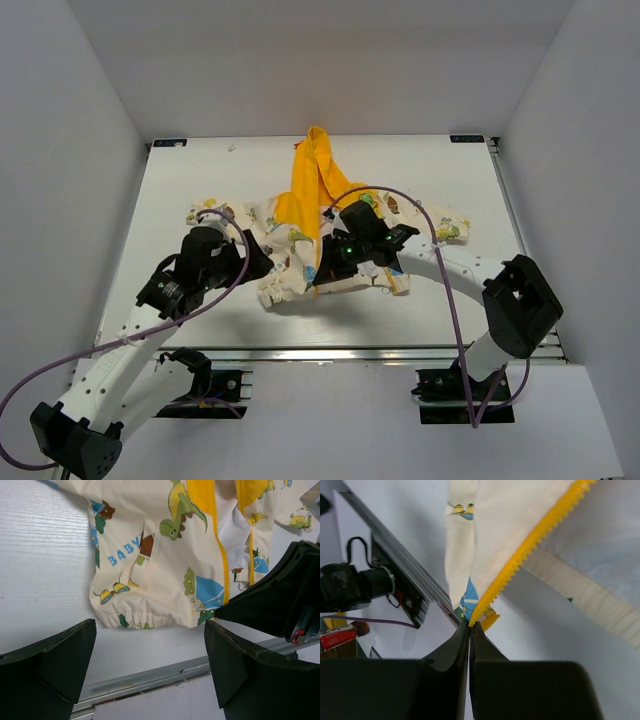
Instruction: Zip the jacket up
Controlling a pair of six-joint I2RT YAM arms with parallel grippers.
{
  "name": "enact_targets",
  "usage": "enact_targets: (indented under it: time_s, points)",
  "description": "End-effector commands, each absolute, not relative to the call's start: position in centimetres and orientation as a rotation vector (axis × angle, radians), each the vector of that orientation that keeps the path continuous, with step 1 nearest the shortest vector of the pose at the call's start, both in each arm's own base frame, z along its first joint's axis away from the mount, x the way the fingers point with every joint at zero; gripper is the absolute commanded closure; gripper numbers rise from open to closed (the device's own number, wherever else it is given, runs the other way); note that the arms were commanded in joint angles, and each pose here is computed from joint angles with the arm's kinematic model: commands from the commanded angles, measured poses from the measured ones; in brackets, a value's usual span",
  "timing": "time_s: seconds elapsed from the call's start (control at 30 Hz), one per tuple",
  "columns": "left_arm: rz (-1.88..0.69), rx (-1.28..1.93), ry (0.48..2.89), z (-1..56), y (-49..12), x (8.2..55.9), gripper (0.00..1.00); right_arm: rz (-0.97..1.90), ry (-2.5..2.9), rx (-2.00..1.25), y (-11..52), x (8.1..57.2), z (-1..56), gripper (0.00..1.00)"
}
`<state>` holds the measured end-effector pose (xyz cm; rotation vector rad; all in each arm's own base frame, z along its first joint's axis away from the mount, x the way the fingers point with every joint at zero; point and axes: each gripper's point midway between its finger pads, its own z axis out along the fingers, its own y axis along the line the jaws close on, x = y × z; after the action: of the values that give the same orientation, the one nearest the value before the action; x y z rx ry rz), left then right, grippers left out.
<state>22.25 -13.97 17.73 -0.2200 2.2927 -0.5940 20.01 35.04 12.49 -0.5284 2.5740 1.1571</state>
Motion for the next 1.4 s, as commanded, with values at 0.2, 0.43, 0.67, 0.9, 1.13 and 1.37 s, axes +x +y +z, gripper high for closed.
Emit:
enact_targets:
  time_s: [0.2,0.43,0.67,0.9,1.13,1.37]
  points:
    - [-0.654,-0.227,2.310,17.2,-14.6,21.5,0.02,0.532,2.861,-0.197,30.6,22.9,5.0,1.00]
    - [-0.544,-0.306,2.342,16.2,-13.0,21.4,0.02,0.398,2.793,-0.117,31.9,27.2,3.9,1.00]
    - [-0.639,-0.240,2.321,16.8,-14.4,21.4,0.02,0.529,2.597,-0.203,31.7,27.6,9.4,0.87]
    - [-0.746,-0.296,2.180,20.6,-15.7,23.8,0.02,0.638,2.236,-0.185,28.0,27.4,19.2,0.11]
    - [-0.900,-0.157,2.067,23.8,-18.8,25.5,0.02,0.454,2.252,-0.044,20.2,26.6,18.9,0.11]
    - [-0.799,-0.039,2.357,18.0,-19.5,25.1,0.02,0.093,2.520,0.062,10.9,24.2,12.0,0.10]
